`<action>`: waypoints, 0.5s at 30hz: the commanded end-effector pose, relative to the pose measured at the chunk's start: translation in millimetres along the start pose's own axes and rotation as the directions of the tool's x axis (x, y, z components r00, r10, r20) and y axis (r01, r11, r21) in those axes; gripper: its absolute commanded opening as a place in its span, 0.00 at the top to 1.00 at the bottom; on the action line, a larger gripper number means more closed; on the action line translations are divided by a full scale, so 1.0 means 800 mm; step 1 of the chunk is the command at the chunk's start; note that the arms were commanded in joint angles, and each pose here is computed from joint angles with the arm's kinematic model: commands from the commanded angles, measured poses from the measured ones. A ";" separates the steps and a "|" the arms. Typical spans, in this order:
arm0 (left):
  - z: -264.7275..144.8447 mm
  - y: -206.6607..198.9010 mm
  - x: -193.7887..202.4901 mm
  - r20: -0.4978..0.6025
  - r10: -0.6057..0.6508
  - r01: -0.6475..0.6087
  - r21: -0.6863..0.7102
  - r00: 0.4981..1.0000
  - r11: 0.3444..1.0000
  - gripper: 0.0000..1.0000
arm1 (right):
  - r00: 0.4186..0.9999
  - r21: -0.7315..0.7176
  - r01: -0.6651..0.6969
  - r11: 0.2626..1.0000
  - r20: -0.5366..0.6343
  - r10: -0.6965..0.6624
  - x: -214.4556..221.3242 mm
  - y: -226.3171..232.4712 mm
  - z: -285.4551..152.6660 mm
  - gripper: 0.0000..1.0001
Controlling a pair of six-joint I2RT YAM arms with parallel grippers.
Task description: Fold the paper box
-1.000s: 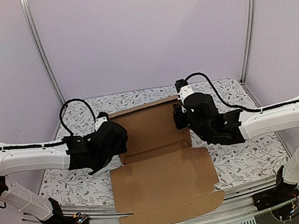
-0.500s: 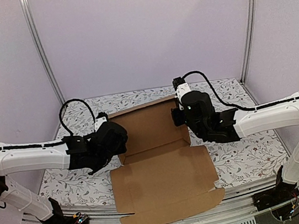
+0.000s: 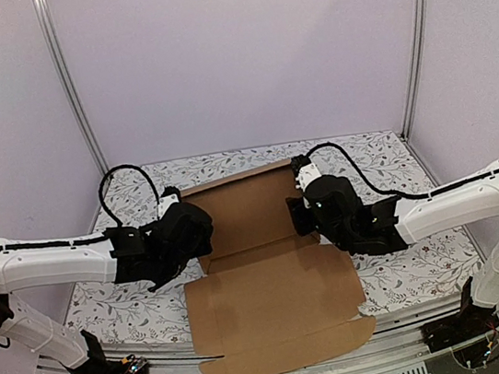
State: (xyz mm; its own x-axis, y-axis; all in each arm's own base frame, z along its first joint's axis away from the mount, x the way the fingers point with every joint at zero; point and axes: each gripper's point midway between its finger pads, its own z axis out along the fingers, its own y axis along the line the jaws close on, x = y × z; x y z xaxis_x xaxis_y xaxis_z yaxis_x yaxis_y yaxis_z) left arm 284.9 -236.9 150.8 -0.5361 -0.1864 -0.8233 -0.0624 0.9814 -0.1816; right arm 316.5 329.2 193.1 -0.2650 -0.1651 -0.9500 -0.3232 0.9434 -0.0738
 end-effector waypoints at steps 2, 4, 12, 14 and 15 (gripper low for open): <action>-0.002 -0.004 -0.014 0.025 -0.052 0.052 0.020 0.998 0.998 1.00 | 0.998 0.017 -0.038 0.999 -0.038 0.039 0.023 -0.011 -0.014 0.49; -0.002 -0.006 -0.014 0.022 -0.052 0.051 0.024 0.998 0.998 1.00 | 0.998 0.022 -0.044 0.999 -0.042 0.045 0.026 -0.013 -0.015 0.52; -0.002 -0.009 -0.014 0.018 -0.054 0.054 0.028 0.998 0.998 1.00 | 0.998 0.026 -0.051 0.998 -0.041 0.052 0.023 -0.010 -0.011 0.99; -0.002 -0.009 -0.015 0.018 -0.054 0.053 0.030 0.998 0.998 1.00 | 0.998 0.019 -0.054 0.998 -0.040 0.055 0.022 -0.006 -0.010 1.00; -0.001 -0.009 -0.015 0.019 -0.053 0.053 0.029 0.998 0.998 1.00 | 0.998 0.017 -0.057 0.998 -0.039 0.057 0.021 -0.005 -0.009 1.00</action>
State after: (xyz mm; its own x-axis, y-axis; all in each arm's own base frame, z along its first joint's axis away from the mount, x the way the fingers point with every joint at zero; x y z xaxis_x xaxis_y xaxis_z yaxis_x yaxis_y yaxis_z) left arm 284.9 -237.1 150.4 -0.5387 -0.1870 -0.8215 -0.0615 0.9812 -0.1830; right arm 308.6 313.0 170.9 -0.3232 -0.1440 -0.9353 -0.2752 0.9600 -0.0527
